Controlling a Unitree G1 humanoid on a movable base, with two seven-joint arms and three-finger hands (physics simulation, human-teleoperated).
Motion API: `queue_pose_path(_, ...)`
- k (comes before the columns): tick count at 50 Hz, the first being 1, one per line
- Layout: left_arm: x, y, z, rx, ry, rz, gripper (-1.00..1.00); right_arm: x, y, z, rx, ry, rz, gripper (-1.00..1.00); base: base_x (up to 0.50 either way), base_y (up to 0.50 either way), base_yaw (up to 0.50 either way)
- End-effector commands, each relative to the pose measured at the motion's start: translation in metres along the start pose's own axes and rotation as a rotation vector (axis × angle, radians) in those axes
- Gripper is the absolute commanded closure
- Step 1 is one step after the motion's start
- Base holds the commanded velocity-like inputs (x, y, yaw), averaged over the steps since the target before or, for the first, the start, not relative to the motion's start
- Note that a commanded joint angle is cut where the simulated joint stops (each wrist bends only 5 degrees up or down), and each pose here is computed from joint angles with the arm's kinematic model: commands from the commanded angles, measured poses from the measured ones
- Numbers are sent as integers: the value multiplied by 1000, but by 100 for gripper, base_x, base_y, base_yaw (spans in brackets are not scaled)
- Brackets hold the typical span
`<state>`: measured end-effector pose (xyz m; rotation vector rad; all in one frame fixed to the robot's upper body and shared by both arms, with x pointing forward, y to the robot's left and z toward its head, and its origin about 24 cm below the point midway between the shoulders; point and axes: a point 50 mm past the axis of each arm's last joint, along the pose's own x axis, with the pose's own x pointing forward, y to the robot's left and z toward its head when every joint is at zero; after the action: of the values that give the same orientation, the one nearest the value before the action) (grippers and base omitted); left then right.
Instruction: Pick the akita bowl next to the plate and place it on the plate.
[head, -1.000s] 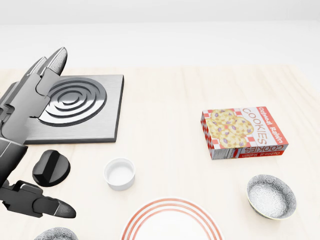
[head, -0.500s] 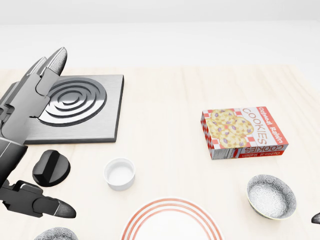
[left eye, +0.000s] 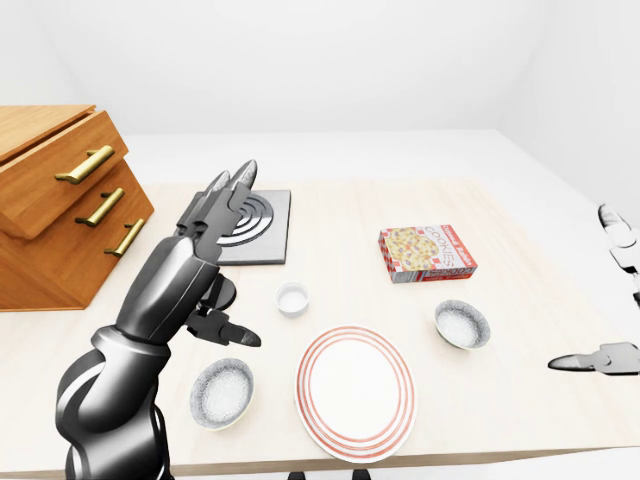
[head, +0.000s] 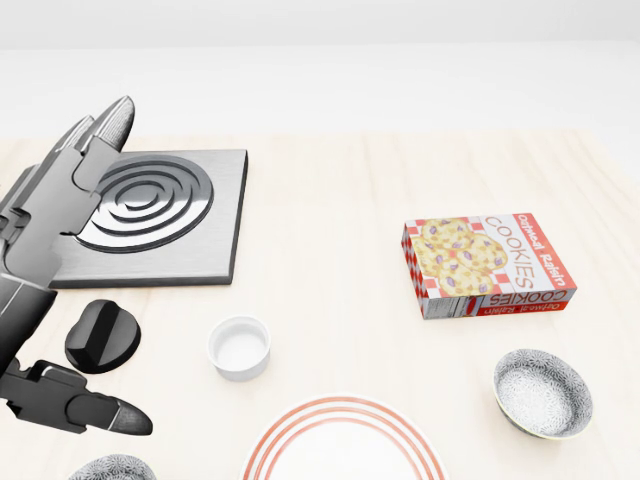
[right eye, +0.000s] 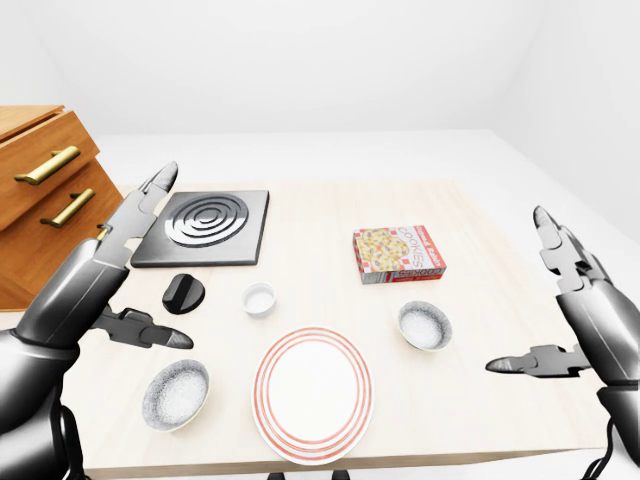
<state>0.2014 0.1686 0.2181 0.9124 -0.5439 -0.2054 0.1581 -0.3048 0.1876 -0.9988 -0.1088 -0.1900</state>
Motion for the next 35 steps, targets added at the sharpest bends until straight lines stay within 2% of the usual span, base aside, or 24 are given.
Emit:
queue_pose_path(1, 0, -1, -1, -4, 3, 0, -100, -3, -4, -8, -32, 27, -6, -100, 0, 0, 0)
queue_pose_path(7, 0, 0, 0, 0, 0, -1, -100, 7, -1, -4, -52, 25, 11, -100, 0, 0, 0)
queue_pose_path(16, 0, 0, 0, 4, -1, -3, -100, 27, 18, -7, -128, 33, 118, -100, 0, 0, 0)
queue_pose_path(26, 0, -1, -1, -2, 4, -4, -100, 31, 12, -5, -168, 29, 111, -100, 0, 0, 0)
queue_pose_path(35, 1, 0, 0, 0, 1, -2, -100, 42, 15, -15, -208, 80, 156, -100, 0, 0, 0)
